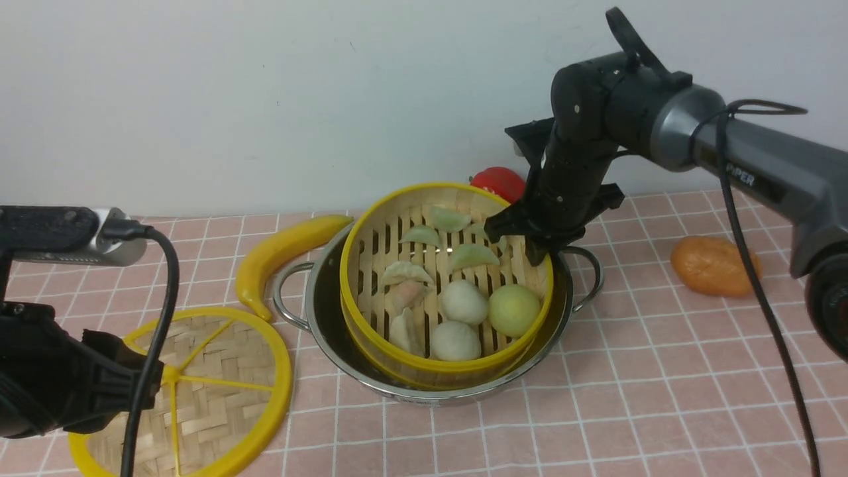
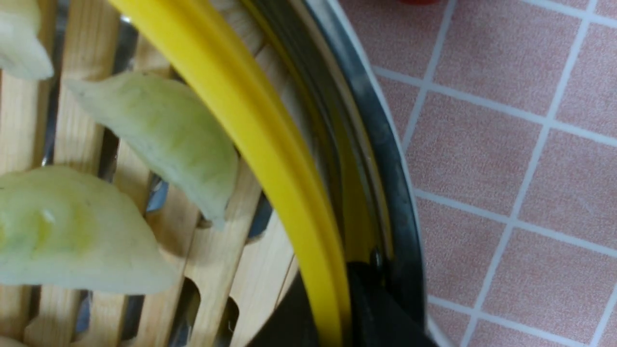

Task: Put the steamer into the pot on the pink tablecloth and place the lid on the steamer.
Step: 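Place the bamboo steamer basket of food into the steel pot with the right gripper, then grasp the bamboo steamer lid lying on the table by its centre knob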

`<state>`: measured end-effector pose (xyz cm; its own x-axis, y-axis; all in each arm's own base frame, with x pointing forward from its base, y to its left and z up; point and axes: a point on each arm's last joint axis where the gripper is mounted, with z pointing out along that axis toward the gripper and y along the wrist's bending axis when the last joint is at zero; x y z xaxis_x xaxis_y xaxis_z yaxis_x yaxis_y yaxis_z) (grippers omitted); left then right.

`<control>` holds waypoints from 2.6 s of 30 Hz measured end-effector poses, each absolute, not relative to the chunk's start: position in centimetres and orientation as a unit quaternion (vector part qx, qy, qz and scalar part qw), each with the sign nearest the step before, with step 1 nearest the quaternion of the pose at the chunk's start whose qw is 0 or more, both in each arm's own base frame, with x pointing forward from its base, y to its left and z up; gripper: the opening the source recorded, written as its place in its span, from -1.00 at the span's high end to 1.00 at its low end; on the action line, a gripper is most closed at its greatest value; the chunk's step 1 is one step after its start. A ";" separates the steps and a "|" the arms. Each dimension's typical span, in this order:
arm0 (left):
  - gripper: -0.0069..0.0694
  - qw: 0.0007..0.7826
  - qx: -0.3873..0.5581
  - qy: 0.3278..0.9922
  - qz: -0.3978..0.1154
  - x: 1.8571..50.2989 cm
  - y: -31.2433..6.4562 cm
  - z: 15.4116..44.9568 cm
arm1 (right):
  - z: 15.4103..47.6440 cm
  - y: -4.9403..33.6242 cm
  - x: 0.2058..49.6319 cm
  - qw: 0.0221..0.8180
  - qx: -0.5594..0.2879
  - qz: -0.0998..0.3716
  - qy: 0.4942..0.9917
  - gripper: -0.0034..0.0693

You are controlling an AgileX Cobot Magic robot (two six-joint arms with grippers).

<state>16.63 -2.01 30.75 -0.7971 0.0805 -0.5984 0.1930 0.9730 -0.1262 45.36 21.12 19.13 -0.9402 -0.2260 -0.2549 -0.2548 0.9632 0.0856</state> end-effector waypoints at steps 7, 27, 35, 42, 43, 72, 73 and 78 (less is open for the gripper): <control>0.18 0.338 0.068 0.935 -0.085 17.1 -1.9 31.1 | 19.2 21.2 45.3 0.121 -0.120 0.065 0.983 0.67; 0.18 0.324 -0.020 0.946 -0.008 20.7 -0.1 29.1 | 27.1 20.3 44.3 0.212 -0.134 0.064 0.966 -0.09; 0.18 0.272 -0.024 0.962 -0.008 26.1 -0.1 27.2 | 37.5 17.3 40.7 0.325 -0.130 0.056 0.935 -0.10; 0.18 0.218 -0.025 0.976 -0.006 29.9 -0.1 24.1 | 47.6 14.7 33.7 0.431 -0.144 0.101 0.885 -0.10; 0.18 0.200 -0.026 0.980 -0.006 30.5 -0.1 23.2 | 49.9 13.7 31.4 0.459 -0.150 0.107 0.869 -0.10; 0.36 0.106 -0.021 0.994 0.030 32.5 0.5 17.0 | 48.5 2.6 5.8 0.536 -0.147 0.130 0.821 -0.10; 0.48 0.104 -0.020 0.994 0.032 32.5 0.5 17.0 | 48.5 2.5 5.8 0.537 -0.145 0.132 0.821 -0.10; 0.54 0.099 -0.023 0.994 0.034 32.4 0.5 17.0 | 48.5 2.5 5.7 0.537 -0.142 0.134 0.821 -0.10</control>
